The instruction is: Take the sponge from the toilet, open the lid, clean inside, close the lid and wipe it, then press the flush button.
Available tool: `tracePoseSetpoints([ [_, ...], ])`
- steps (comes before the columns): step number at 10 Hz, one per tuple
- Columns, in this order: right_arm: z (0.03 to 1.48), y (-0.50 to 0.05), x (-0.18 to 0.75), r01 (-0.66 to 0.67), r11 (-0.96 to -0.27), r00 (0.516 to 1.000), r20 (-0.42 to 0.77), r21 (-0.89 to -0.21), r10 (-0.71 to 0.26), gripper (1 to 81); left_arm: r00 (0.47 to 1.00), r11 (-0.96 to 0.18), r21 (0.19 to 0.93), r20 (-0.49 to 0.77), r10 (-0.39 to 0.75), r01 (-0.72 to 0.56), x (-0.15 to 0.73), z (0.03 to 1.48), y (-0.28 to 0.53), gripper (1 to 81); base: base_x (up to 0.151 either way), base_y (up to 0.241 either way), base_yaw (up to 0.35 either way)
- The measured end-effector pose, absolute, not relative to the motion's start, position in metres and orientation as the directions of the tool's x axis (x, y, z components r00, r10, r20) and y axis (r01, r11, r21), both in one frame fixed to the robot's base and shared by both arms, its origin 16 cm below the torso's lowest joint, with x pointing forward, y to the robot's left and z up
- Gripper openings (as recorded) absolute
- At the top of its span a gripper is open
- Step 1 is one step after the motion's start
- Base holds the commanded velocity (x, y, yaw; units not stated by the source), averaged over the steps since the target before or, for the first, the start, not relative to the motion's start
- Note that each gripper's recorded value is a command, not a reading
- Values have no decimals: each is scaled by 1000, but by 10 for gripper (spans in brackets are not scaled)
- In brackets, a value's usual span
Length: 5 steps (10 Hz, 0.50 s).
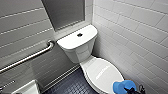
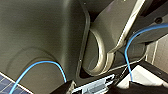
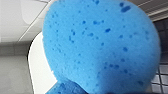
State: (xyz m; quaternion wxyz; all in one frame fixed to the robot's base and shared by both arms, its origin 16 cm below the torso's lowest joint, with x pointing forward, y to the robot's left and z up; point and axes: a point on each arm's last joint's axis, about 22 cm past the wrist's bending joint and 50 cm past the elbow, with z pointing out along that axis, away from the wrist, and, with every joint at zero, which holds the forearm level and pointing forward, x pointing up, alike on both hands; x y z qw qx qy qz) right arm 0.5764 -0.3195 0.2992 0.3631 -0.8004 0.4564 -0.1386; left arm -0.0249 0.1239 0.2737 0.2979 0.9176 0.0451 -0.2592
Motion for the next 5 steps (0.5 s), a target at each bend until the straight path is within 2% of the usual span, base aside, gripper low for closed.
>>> tracePoseSetpoints([
  [2, 289, -329, 517, -684, -327, 538, -149, -652, -830, 10, 862, -818, 525, -501, -72, 236, -24, 274, 123, 811, 0, 0, 0],
  [4, 278, -330, 398, -793, -381, 549, -288, -475, -784, 10, 867, -814, 537, -490, -88, 221, -24, 274, 120, 811, 0, 0, 0],
  [5, 289, -332, 383, -800, -384, 551, -310, -460, -775, 10, 868, -811, 542, -489, -91, 220, -24, 274, 117, 811, 0, 0, 0],
])
